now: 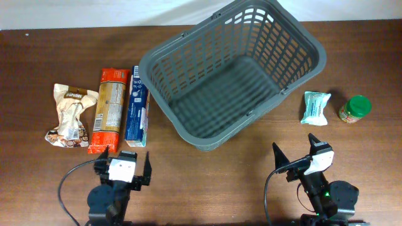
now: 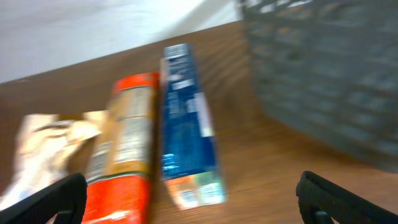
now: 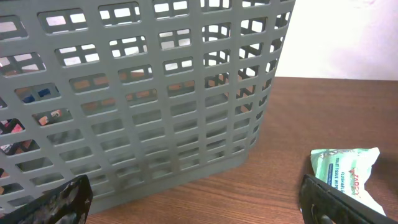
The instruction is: Pack container
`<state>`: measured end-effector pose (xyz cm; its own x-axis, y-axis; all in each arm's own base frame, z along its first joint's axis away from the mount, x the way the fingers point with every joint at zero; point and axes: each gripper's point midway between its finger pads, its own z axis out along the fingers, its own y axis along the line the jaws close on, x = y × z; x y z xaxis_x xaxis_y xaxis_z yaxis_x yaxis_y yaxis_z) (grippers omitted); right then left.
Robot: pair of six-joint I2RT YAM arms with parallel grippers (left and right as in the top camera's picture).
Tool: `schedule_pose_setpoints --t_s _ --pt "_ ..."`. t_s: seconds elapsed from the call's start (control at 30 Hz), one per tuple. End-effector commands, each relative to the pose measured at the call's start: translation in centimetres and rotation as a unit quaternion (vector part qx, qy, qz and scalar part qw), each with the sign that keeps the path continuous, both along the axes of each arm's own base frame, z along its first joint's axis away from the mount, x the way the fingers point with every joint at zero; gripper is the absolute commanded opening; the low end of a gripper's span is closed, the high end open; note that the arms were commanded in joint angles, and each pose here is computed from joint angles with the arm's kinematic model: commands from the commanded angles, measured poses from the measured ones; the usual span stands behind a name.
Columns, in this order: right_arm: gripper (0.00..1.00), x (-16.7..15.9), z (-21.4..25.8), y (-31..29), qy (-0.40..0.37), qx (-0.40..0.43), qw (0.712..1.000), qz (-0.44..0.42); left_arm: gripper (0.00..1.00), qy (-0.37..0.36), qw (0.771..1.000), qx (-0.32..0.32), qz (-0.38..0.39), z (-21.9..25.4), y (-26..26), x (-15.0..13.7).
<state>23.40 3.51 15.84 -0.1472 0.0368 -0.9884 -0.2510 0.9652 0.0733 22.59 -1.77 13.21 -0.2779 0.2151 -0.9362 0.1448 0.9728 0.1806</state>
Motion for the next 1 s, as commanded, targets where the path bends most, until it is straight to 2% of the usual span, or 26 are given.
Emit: schedule_pose_setpoints --t_s 0.0,0.1,0.3,0.37,0.47,0.53,0.8,0.97 --pt "0.99 -0.1 -0.2 0.4 -0.002 -0.001 1.0 0.012 0.99 0.009 0.992 -0.078 -0.102 0.0 -4.0 -0.8" --pt "0.99 -0.1 -0.2 0.4 -0.002 -0.001 1.0 0.012 0.99 0.011 0.987 -0.087 -0.132 0.1 -5.0 -1.2" --pt "0.99 -0.4 -0.1 1.3 0.0 0.012 0.999 0.036 0.99 0.029 0.982 -0.151 -0.112 0.1 -5.1 -1.2" --pt "0.99 -0.7 0.1 2.3 -0.002 0.016 0.998 0.067 0.99 0.033 0.978 -0.171 -0.113 0.3 -5.3 -1.3" --pt "0.99 -1.6 0.3 4.0 0.005 0.034 0.992 0.12 0.99 0.016 0.974 -0.176 -0.139 2.3 -6.1 -1.8" --pt "0.99 -1.9 0.7 4.0 0.017 0.051 0.992 0.117 0.99 -0.001 0.975 -0.173 -0.138 4.3 -5.9 -2.1" --pt "0.99 -3.6 7.4 3.2 0.01 0.042 0.996 0.082 0.99 -0.039 0.982 -0.156 -0.095 12.3 -4.3 -2.6" --pt "0.99 -4.4 13.0 2.5 0.037 -0.017 0.997 0.064 0.99 0.0 0.983 -0.158 -0.089 15.9 -4.3 -1.7"
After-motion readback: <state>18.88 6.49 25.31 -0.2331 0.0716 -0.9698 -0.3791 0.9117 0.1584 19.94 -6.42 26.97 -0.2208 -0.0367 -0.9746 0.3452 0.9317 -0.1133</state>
